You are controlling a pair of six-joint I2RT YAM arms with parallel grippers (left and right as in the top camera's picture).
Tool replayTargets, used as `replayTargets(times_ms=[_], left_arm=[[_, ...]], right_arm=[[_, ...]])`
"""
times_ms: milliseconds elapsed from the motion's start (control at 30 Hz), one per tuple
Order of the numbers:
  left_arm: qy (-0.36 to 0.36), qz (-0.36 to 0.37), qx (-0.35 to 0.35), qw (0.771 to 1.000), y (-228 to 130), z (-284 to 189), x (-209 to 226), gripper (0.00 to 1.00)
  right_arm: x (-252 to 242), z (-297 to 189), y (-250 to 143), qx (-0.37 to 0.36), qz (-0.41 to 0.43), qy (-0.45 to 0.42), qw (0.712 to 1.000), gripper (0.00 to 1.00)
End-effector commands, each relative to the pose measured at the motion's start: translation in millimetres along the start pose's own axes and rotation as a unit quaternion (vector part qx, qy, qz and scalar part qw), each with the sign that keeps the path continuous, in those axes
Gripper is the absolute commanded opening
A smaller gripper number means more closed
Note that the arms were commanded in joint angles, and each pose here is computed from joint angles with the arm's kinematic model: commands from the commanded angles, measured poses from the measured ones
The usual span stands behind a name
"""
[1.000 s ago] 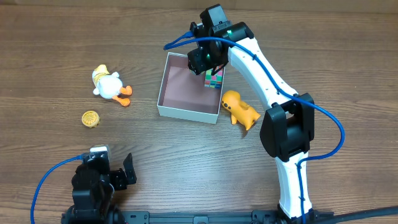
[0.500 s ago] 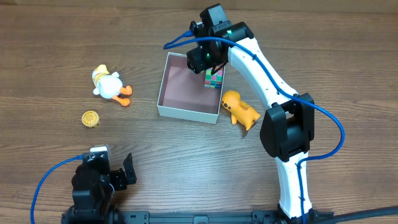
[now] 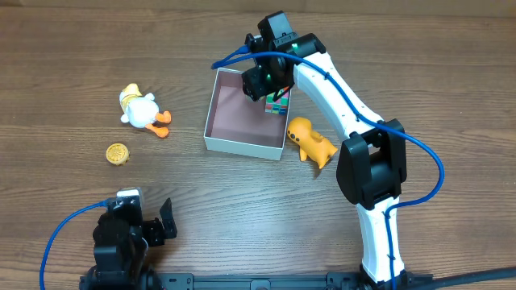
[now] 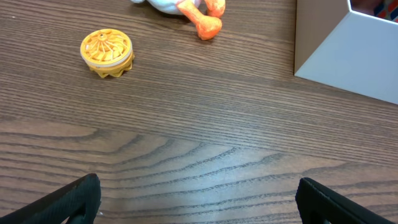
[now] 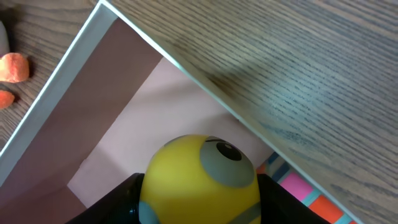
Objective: Pack container
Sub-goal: 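Lower the ball into the box and open the right gripper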
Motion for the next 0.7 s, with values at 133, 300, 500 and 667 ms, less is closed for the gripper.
replayTargets(times_ms=[133, 300, 500, 667], left_arm=[[0.002, 0.010, -0.005, 1.000, 0.3, 0.3, 0.6, 1.00], [0.002, 0.010, -0.005, 1.000, 0.3, 0.2, 0.6, 1.00], [0.002, 0.010, -0.005, 1.000, 0.3, 0.3, 0.6, 1.00], [0.002, 0.010, -0.005, 1.000, 0.3, 0.3, 0.6, 1.00]], right_arm=[[3.0, 2.5, 1.2, -0.004, -0.005, 0.009, 1.000, 0.65], [3.0, 2.5, 1.3, -0.004, -0.005, 0.009, 1.000, 0.72], [3.0, 2.5, 1.3, -0.004, -0.005, 0.009, 1.000, 0.72], [3.0, 2.4, 1.3, -0.004, -0.005, 0.009, 1.000, 0.73]])
Point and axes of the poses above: each gripper's point midway between its finger pads, its own z axis out along the fingers, its own x axis along the line the jaws close on, y = z × x, the point moved 10 cm from there along -z, back along the fingers, and after that the axes turned 4 degrees about -z, right-handed, at the moved point
